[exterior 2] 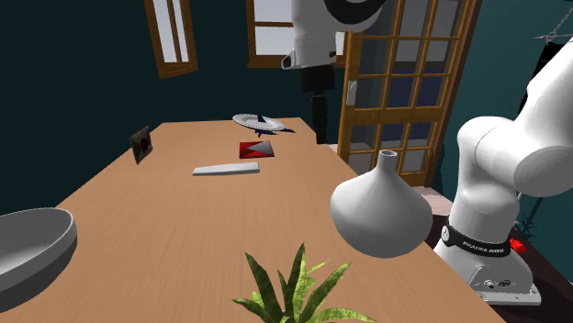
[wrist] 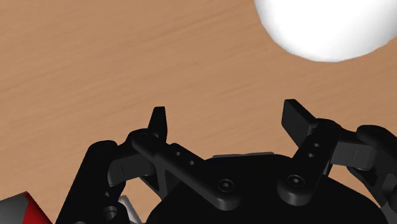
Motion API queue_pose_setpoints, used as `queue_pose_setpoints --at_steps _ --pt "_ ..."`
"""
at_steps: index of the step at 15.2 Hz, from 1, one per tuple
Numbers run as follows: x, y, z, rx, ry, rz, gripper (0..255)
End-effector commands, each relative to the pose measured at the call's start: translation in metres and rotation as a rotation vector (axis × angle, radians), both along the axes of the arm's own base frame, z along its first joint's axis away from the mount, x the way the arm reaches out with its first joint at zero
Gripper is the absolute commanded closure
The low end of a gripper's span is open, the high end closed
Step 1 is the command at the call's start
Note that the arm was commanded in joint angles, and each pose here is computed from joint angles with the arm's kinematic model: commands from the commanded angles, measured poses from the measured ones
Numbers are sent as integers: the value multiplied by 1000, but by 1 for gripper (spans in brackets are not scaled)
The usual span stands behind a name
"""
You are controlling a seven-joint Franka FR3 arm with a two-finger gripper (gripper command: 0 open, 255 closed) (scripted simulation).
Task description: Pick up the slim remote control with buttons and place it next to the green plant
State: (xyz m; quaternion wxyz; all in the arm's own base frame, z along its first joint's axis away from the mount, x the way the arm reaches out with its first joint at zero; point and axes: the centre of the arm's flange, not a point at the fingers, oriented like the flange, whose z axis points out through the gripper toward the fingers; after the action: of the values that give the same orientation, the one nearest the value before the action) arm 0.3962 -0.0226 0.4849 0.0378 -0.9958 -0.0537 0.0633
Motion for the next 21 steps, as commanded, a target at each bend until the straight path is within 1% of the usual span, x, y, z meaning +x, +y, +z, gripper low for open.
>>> queue_pose_setpoints --at_steps 1,11,21 --pt "20 -11 -11 -5 -11 22 0" --pt "128 -50 -59 -27 -62 128 0" --pt "241 -77 -101 -50 -112 233 0"
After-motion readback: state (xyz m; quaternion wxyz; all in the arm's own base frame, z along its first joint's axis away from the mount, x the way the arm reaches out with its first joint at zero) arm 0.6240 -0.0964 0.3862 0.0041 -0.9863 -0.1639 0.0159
